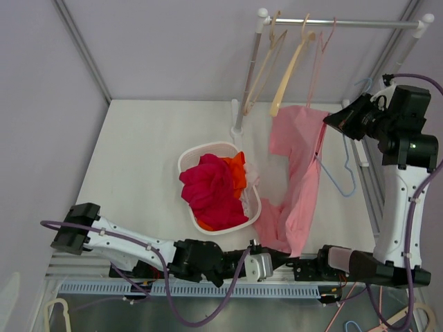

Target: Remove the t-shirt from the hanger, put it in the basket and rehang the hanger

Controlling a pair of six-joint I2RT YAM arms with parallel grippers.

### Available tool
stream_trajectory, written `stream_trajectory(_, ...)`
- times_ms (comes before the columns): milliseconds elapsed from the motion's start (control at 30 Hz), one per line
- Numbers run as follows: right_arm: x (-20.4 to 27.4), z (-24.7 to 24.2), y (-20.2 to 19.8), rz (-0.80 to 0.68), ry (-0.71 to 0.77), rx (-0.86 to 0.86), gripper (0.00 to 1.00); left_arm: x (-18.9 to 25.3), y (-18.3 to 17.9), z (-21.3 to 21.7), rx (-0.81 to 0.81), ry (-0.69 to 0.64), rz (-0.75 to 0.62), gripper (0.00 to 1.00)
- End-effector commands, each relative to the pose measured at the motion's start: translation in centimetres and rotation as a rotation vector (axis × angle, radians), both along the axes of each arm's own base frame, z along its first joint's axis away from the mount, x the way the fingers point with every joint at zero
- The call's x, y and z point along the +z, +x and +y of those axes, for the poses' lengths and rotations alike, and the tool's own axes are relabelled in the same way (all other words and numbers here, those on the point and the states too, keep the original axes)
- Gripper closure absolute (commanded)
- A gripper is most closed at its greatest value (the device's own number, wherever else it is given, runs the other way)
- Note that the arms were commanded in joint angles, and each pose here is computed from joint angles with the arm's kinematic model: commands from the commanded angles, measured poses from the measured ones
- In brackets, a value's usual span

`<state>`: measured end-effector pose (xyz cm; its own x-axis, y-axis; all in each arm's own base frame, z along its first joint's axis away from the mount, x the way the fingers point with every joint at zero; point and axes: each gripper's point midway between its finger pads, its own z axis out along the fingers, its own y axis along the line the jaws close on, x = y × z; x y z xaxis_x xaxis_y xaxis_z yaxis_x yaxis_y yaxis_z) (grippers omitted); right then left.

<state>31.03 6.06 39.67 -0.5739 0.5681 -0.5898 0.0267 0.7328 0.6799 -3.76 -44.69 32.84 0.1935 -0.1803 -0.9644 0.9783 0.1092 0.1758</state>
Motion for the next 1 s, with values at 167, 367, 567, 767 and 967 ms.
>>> stream_trajectory(167,2.4,0.4,-4.2,-0.103,-0.114,0.042,1.00,3.7,10.4,1.3,0.251,-0.007,0.293,0.99)
stream_trajectory(367,0.9,0.0,-8.1,-0.094,-0.205,0.051,1.00,9.4,19.1,5.8,0.476,-0.016,0.302,0.99)
stream_trajectory(567,1.0,-1.8,-9.9,-0.171,-0.300,-0.059,1.00,19.0,22.7,10.1,0.499,-0.135,0.263,0.99)
stream_trajectory(767,-0.8,-4.2,-8.0,-0.170,-0.339,-0.194,1.00,29.5,18.4,13.0,0.324,-0.261,0.082,1.00)
stream_trajectory(967,1.2,-6.1,-4.4,-0.293,-0.352,-0.306,1.00,35.2,17.2,15.1,0.320,-0.320,-0.113,0.99)
